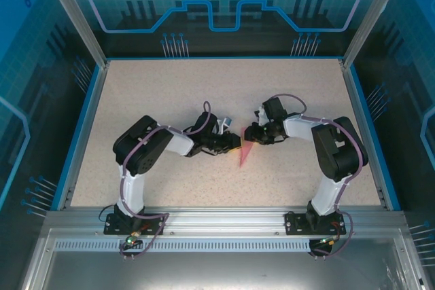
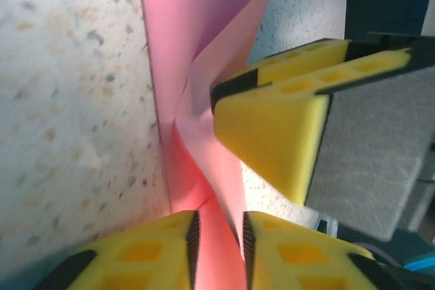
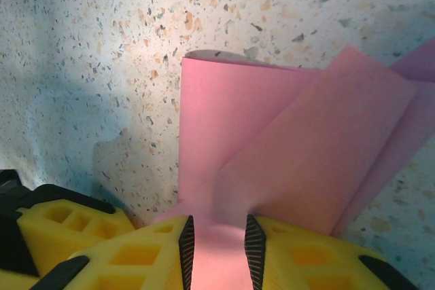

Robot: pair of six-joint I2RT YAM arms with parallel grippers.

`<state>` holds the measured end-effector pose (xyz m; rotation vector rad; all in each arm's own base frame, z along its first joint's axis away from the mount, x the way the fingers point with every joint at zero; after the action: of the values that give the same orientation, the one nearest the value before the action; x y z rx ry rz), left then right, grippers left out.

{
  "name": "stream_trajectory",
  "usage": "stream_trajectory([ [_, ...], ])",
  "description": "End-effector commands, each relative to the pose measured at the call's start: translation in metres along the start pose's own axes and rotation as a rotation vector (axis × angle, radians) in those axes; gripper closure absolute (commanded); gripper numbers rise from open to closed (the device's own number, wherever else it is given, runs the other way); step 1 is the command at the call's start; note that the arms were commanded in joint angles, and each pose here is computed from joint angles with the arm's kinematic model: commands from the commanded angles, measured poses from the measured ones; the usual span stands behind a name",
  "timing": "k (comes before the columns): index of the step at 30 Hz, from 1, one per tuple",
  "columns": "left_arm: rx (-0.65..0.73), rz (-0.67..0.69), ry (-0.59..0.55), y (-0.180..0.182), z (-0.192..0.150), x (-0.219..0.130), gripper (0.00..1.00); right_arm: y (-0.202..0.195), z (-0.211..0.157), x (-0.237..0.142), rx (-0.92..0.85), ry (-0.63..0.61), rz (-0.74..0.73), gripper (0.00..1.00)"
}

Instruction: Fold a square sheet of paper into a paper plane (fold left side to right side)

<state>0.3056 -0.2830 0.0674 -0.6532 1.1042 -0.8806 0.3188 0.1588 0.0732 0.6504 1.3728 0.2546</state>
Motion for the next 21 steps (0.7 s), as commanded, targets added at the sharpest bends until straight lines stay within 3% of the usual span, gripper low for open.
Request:
stream_trajectory([
  [1,0.026,0.041,-0.019,-0.008,-0.002,-0.02,0.68,-0.036,-0.016,0.011,0.076,0.074,-0.128,0.69],
  [5,0.048,0.036,-0.034,-0.023,-0.006,-0.038,0.67,-0.034,-0.015,0.012,0.076,0.074,-0.111,0.7],
  [9,0.056,-0.028,-0.026,-0.045,-0.013,-0.048,0.73,-0.035,-0.015,0.014,0.079,0.075,-0.107,0.7],
  [12,0.047,-0.076,0.011,-0.062,-0.018,-0.042,0.78,-0.035,-0.015,0.015,0.08,0.076,-0.104,0.7],
  [21,0.014,-0.079,0.114,-0.071,-0.027,-0.002,0.77,-0.033,-0.016,0.015,0.081,0.081,-0.096,0.7],
])
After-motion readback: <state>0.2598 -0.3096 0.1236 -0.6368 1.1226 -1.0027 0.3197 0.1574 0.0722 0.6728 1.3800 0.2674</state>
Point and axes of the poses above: each hand's point on the last joint's axis, 136 mm out from that joint toward the fingers, its own x axis out along the fingers, its own y axis along the line the jaws close on, z = x × y, the point moved 7 cm from there along -x, back along the fingers, and after that the axes turned 12 degrees about x, right-handed, at the moved point
